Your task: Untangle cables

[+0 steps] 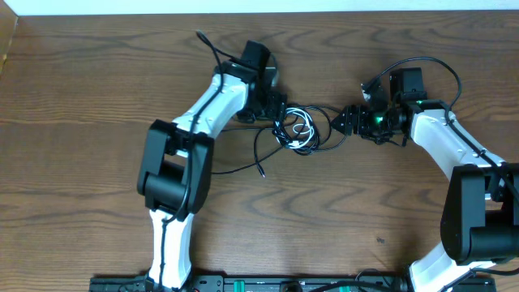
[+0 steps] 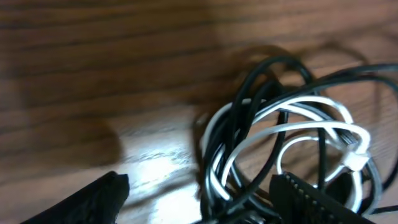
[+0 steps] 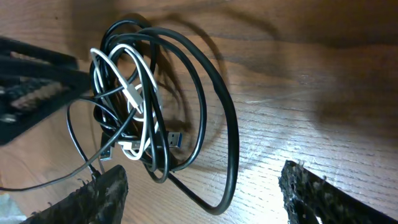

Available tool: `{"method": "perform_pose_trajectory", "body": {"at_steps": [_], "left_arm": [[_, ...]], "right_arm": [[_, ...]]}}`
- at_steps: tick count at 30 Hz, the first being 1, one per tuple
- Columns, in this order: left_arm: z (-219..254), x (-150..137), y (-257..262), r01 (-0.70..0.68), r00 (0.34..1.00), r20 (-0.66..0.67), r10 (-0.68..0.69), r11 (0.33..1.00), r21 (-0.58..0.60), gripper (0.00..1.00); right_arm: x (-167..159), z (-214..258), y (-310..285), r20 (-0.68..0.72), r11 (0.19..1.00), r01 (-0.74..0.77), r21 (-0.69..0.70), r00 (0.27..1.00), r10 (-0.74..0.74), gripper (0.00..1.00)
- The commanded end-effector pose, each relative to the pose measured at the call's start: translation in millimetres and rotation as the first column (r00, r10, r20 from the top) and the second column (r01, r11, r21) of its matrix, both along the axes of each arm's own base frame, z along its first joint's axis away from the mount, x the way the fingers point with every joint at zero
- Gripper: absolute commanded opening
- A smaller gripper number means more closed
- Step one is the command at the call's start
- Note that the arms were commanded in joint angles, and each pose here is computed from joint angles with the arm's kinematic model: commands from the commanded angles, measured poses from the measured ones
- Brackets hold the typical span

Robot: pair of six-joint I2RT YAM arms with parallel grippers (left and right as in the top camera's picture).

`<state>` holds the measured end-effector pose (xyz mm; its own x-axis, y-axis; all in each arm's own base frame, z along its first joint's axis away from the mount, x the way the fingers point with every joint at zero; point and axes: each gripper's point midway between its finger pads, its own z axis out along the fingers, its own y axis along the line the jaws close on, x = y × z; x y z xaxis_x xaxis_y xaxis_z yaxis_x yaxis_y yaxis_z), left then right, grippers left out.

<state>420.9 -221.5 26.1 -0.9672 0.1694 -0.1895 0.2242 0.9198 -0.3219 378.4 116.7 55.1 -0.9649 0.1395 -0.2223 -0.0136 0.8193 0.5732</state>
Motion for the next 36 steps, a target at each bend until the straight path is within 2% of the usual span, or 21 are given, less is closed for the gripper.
{"method": "perform_pose_trajectory", "body": {"at_steps": [1, 5, 7, 11, 12, 15, 17, 26, 31, 36], "left_arm": [[-19, -6, -2, 0.075, 0.997, -0.004, -0.075, 0.996, 0.051, 0.73], [-35, -4, 15, 0.056, 0.998, -0.006, -0.055, 0.987, 0.152, 0.57], [-40, -5, 17, 0.056, 0.998, -0.017, -0.054, 0.985, 0.162, 0.45], [-42, -6, 17, 0.057, 0.998, -0.023, -0.054, 0.985, 0.164, 0.10], [-42, -6, 17, 0.057, 0.998, -0.022, -0.054, 0.985, 0.163, 0.08], [-28, -2, 16, 0.052, 0.999, -0.010, -0.051, 0.987, 0.149, 0.07], [-11, 0, 13, 0.052, 0.998, 0.011, -0.054, 0.990, 0.130, 0.08], [128, -6, -16, 0.145, 0.963, 0.245, -0.117, 0.984, -0.100, 0.07], [176, -21, -26, 0.201, 0.942, 0.309, -0.132, 0.958, -0.203, 0.08], [186, -28, -26, 0.167, 0.954, 0.285, -0.096, 0.957, -0.236, 0.08]], "right_arm": [[0, -2, -1, 0.006, 1.000, -0.014, 0.000, 1.000, 0.014, 0.77], [0, -2, -1, 0.007, 1.000, -0.014, 0.000, 1.000, 0.014, 0.79], [0, -3, -2, 0.006, 1.000, -0.011, -0.008, 1.000, 0.011, 0.79], [1, -3, -3, 0.008, 1.000, -0.008, -0.017, 1.000, 0.008, 0.79], [2, -3, -3, 0.012, 1.000, -0.008, -0.016, 1.000, 0.008, 0.79], [4, 9, 6, 0.035, 0.999, -0.035, 0.041, 0.999, 0.033, 0.75], [9, 29, 15, 0.100, 0.991, -0.096, 0.089, 0.991, 0.087, 0.72], [23, 123, 37, 0.350, 0.974, -0.198, 0.111, 0.925, 0.149, 0.72], [15, 135, 61, 0.366, 0.964, -0.234, 0.129, 0.914, 0.173, 0.68], [9, 137, 84, 0.388, 0.951, -0.283, 0.124, 0.896, 0.216, 0.64]]}}
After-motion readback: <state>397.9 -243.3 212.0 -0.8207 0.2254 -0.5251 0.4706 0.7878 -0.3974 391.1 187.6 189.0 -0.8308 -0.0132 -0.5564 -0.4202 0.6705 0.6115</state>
